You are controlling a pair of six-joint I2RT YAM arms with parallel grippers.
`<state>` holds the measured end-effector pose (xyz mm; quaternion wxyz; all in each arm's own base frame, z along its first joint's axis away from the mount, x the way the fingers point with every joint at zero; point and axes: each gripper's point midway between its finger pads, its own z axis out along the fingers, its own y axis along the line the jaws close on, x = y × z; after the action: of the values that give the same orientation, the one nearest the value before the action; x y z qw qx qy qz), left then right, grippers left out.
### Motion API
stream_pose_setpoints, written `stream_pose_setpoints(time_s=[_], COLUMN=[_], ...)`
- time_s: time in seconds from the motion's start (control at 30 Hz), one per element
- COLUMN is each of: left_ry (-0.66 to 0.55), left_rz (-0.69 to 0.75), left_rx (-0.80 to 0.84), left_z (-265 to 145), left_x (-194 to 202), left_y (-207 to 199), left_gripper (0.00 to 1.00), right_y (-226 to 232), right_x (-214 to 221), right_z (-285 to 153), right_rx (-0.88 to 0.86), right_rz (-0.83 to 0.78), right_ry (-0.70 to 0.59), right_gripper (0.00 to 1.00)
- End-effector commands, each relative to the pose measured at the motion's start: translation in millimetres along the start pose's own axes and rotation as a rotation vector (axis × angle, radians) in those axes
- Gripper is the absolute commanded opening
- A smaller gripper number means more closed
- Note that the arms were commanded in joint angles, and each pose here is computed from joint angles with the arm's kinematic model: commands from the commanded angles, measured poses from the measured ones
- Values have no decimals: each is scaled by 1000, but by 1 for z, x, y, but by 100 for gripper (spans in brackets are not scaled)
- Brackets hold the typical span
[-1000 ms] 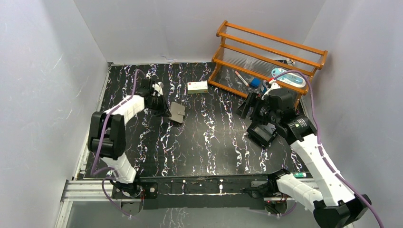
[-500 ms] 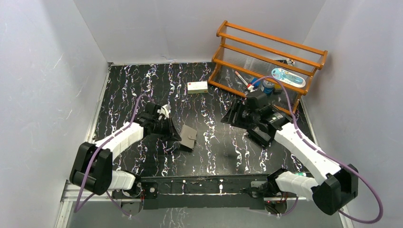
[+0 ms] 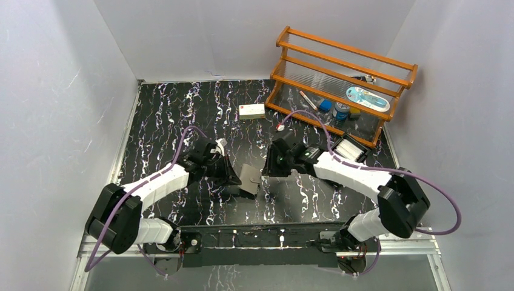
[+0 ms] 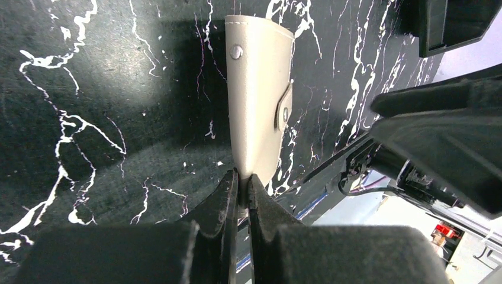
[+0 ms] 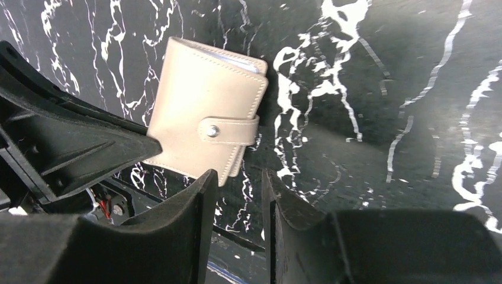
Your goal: Put the credit cards into the card holder
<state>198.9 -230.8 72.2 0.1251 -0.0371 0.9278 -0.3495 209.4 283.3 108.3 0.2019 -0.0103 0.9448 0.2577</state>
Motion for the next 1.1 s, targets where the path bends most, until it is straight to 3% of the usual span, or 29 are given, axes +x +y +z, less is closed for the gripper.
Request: stream_pose_setpoints(time_s=[0.0, 0.5, 0.9, 1.07], left_ry=[-6, 23, 39, 34], left_rz=[-7, -7, -8, -4], left_rx=[36, 33, 3, -3], left_z=[4, 13, 17, 17], left_x=[3, 14, 21, 21], left_y=[-9, -11, -4, -1], left_gripper=[0, 0, 0, 0], right_y=[34, 48, 3, -9], right_x=[-1, 21, 35, 36], right_z=[14, 57, 66, 69], right_rx=[-49, -30, 176, 232], right_rz=[0, -52, -110, -133], right_ry=[-39, 57, 99, 99], right_gripper=[41, 41, 40, 32])
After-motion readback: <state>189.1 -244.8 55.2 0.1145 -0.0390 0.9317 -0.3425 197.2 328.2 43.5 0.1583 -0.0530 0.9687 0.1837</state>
